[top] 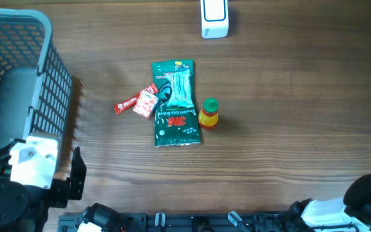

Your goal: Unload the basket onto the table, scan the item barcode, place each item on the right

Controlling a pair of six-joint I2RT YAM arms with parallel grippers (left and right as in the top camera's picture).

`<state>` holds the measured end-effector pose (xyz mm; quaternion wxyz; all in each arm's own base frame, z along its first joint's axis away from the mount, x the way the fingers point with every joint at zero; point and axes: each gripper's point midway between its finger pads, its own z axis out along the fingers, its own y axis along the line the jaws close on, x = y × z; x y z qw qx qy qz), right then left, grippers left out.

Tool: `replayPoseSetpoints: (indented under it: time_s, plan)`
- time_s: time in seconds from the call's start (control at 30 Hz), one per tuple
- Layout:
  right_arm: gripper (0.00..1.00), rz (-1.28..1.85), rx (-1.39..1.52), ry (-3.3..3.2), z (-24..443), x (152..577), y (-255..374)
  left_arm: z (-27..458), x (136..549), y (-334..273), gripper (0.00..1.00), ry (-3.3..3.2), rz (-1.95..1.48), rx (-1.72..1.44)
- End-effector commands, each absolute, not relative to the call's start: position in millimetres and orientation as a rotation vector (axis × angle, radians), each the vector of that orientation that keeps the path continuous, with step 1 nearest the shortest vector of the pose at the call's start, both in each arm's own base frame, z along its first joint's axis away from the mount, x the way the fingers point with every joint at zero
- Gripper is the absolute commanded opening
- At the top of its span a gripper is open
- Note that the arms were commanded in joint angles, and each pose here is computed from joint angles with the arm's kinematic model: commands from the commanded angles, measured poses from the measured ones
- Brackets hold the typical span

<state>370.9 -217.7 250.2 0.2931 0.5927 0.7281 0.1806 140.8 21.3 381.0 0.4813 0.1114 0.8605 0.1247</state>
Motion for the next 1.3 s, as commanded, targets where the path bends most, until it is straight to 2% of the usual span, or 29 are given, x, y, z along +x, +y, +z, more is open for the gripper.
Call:
replayPoseSetpoints:
  time_s: [0.0, 0.27, 0.33, 0.43, 0.53, 0.7, 0.83, 1.0, 1.1, 1.27]
  plan:
    - [1.0, 0.634, 1.345, 2.119, 256, 401, -142, 381, 142, 20, 1.0, 2.102, 0.294, 0.259]
    - [0.99, 0.716, 0.77, 2.459, 252, 419, 14, 381, 142, 20, 1.0, 2.102, 0.295, 0.259]
    - [0.96, 0.739, 0.641, 2.517, 250, 414, 51, 381, 142, 20, 1.0, 2.102, 0.294, 0.259]
    - [0.95, 0.77, 0.432, 2.591, 246, 405, 106, 381, 142, 20, 1.0, 2.102, 0.295, 0.259]
    - [1.0, 0.765, 0.176, 2.644, 238, 393, 155, 381, 142, 20, 1.0, 2.102, 0.294, 0.259]
    - [1.0, 0.668, -0.423, 2.641, 219, 367, 216, 381, 142, 20, 1.0, 2.102, 0.295, 0.259]
    - [0.99, 0.387, -0.687, 2.602, 200, 367, 220, 381, 142, 20, 1.0, 2.102, 0.295, 0.259]
    - [0.94, 0.264, -0.987, 2.545, 185, 361, 221, 381, 142, 20, 1.0, 2.102, 0.295, 0.259]
    - [0.95, 0.346, -1.269, 2.517, 177, 332, 224, 381, 142, 20, 1.0, 2.102, 0.295, 0.259]
    - [0.94, 0.437, -1.446, 2.456, 174, 314, 229, 381, 142, 20, 1.0, 2.102, 0.295, 0.259]
